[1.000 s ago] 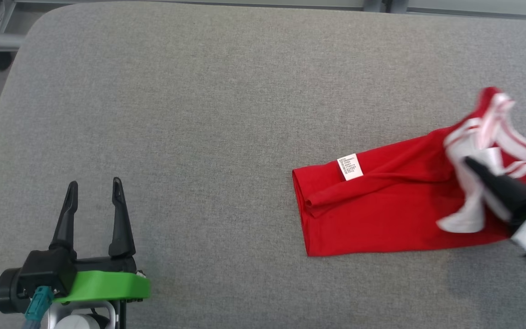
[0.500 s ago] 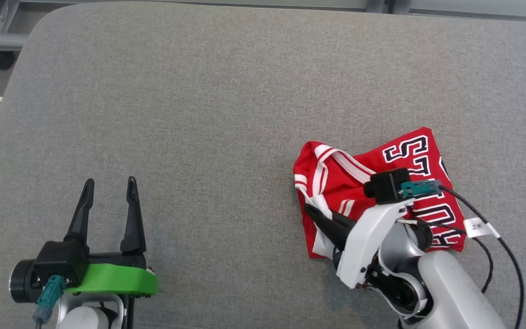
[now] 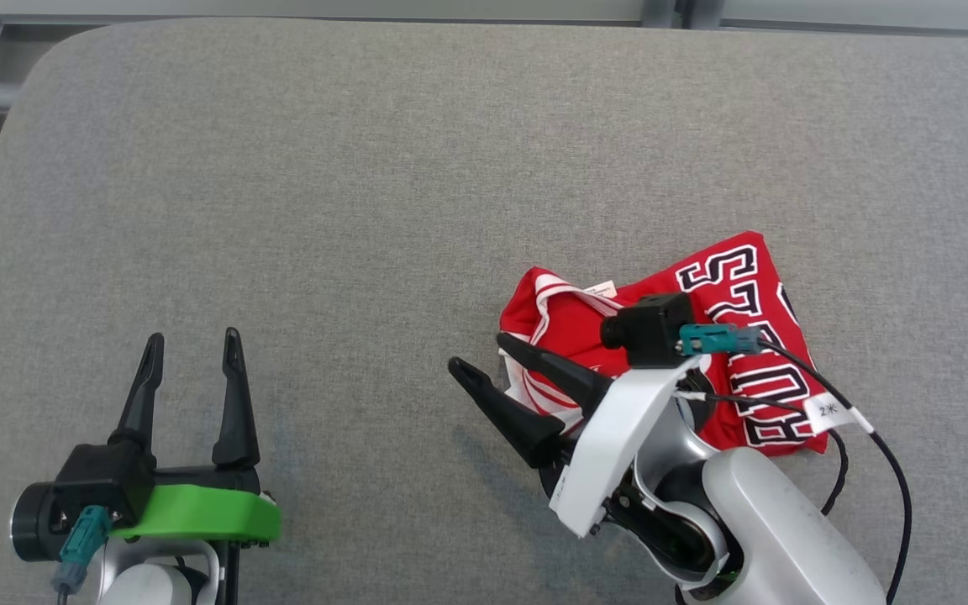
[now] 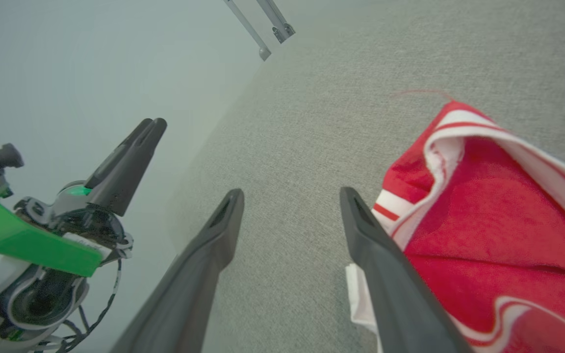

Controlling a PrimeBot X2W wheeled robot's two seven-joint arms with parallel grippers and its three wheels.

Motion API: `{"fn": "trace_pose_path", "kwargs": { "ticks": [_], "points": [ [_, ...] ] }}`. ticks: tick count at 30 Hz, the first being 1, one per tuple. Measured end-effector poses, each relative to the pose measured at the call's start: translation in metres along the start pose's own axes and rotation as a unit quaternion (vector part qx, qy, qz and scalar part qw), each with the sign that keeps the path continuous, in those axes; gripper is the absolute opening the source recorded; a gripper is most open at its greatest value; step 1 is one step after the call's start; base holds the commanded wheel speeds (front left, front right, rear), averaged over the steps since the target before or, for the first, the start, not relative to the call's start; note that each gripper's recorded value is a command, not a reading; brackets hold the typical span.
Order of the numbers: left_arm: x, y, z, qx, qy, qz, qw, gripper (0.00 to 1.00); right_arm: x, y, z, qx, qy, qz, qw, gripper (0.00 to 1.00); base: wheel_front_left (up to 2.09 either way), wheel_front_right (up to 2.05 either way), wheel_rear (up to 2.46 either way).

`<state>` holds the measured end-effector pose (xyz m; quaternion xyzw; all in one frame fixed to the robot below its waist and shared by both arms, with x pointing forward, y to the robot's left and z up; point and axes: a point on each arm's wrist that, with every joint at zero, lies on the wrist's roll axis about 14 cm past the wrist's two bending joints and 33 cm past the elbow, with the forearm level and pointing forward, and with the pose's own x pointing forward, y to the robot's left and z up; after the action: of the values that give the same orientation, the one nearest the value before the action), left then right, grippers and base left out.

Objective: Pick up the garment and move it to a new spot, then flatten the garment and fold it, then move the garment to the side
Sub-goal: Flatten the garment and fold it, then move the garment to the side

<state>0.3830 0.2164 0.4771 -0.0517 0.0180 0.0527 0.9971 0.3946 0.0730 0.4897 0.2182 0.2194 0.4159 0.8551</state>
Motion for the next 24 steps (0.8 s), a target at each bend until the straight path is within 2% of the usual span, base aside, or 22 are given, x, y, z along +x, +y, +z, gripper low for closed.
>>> {"fn": "trace_pose_path", "kwargs": {
  "ticks": [3,5,8,11,13,17,19,24],
  "points": [
    [0.003,-0.002,0.002,0.002,-0.004,-0.004,1.0,1.0,-0.011,0.027,0.032,0.021,-0.06,0.042,0.997,1.0,0.0,0.0,0.0],
    [0.005,-0.004,0.004,-0.001,-0.008,-0.006,1.0,1.0,-0.024,0.023,0.051,0.025,-0.092,0.035,0.995,1.0,0.0,0.0,0.0],
    [0.007,-0.005,0.006,-0.005,-0.012,-0.005,1.0,1.0,-0.051,-0.024,0.07,0.013,-0.116,-0.038,0.992,1.0,0.0,0.0,0.0],
    [0.009,-0.009,0.003,-0.013,-0.01,-0.005,1.0,1.0,-0.083,-0.089,0.07,0.001,-0.104,-0.137,0.985,1.0,0.0,0.0,0.0],
    [0.01,-0.012,0.001,-0.015,-0.008,-0.006,1.0,1.0,-0.098,-0.117,0.062,0.011,-0.087,-0.176,0.98,1.0,0.0,0.0,0.0],
    [0.009,-0.011,-0.003,-0.014,-0.004,-0.003,1.0,1.0,-0.115,-0.152,0.048,0.029,-0.06,-0.22,0.973,1.0,0.0,0.0,0.0],
    [0.009,-0.008,-0.004,-0.011,-0.002,0.001,1.0,1.0,-0.117,-0.16,0.036,0.051,-0.046,-0.225,0.972,1.0,0.0,0.0,0.0],
    [0.008,-0.005,-0.008,-0.009,0.004,0.004,1.0,1.0,-0.125,-0.176,0.022,0.062,-0.02,-0.241,0.968,1.0,0.0,0.0,0.0]
  ]
}}
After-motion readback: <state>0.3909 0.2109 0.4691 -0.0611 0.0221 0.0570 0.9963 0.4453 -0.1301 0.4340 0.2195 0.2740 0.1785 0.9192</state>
